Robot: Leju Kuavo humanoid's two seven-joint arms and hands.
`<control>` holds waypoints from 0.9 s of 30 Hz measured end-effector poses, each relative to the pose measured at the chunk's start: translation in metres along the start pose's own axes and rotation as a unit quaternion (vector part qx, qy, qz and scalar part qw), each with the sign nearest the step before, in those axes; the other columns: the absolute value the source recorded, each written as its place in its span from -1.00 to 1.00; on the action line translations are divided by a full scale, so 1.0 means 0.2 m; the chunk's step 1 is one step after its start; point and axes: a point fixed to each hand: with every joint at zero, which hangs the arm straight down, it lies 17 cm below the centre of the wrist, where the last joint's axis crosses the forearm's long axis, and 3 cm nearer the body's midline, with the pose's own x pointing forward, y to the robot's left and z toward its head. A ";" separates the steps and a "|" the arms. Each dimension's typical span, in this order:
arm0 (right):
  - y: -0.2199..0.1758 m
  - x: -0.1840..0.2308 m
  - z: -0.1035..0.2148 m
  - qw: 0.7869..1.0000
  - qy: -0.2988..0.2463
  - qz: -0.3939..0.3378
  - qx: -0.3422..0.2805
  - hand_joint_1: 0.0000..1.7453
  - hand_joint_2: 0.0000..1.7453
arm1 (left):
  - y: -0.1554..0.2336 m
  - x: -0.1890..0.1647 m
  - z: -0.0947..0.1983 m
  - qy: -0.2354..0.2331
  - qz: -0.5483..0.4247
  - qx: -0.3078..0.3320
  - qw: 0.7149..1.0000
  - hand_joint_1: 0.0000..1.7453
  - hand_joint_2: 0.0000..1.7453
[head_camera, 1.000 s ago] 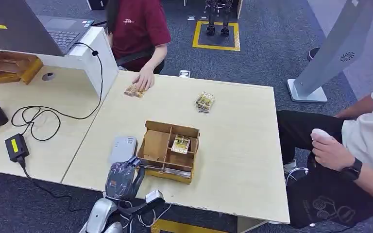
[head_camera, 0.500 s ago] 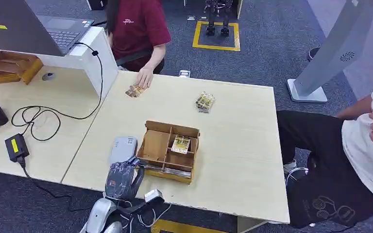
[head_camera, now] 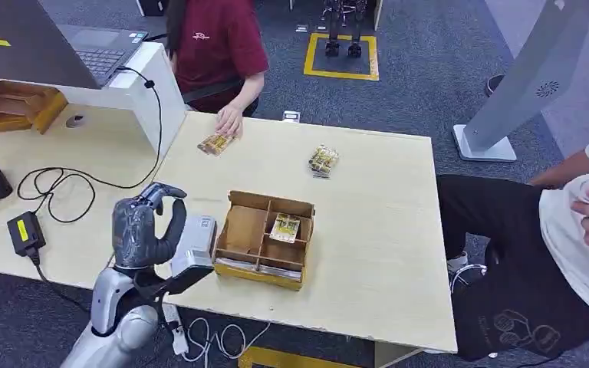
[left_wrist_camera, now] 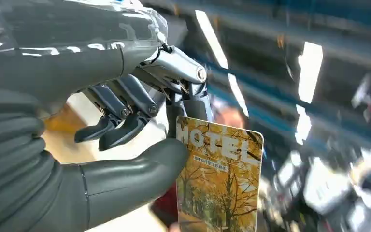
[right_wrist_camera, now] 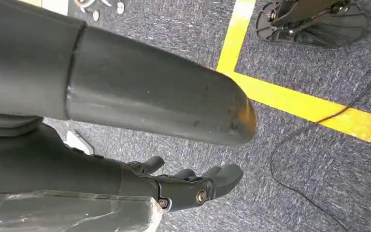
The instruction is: Pass the card to the sensor for recognition and then transmit it.
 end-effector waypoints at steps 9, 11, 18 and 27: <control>0.00 0.00 0.00 1.000 0.000 0.007 0.001 -1.00 -1.00 | 0.28 -0.30 -0.10 0.035 -0.149 0.061 0.986 1.00 1.00; 0.00 0.01 0.00 1.000 -0.001 0.011 0.001 -1.00 -1.00 | 0.31 -0.41 -0.12 0.056 -0.188 0.065 0.979 1.00 1.00; -0.01 0.04 -0.01 1.000 -0.008 0.019 0.000 -1.00 -1.00 | 0.33 -0.82 -0.12 0.136 -0.265 0.046 0.954 1.00 1.00; -0.01 0.06 -0.01 1.000 -0.010 0.020 -0.001 -1.00 -1.00 | 0.29 -1.02 -0.05 0.177 -0.290 0.023 0.940 1.00 1.00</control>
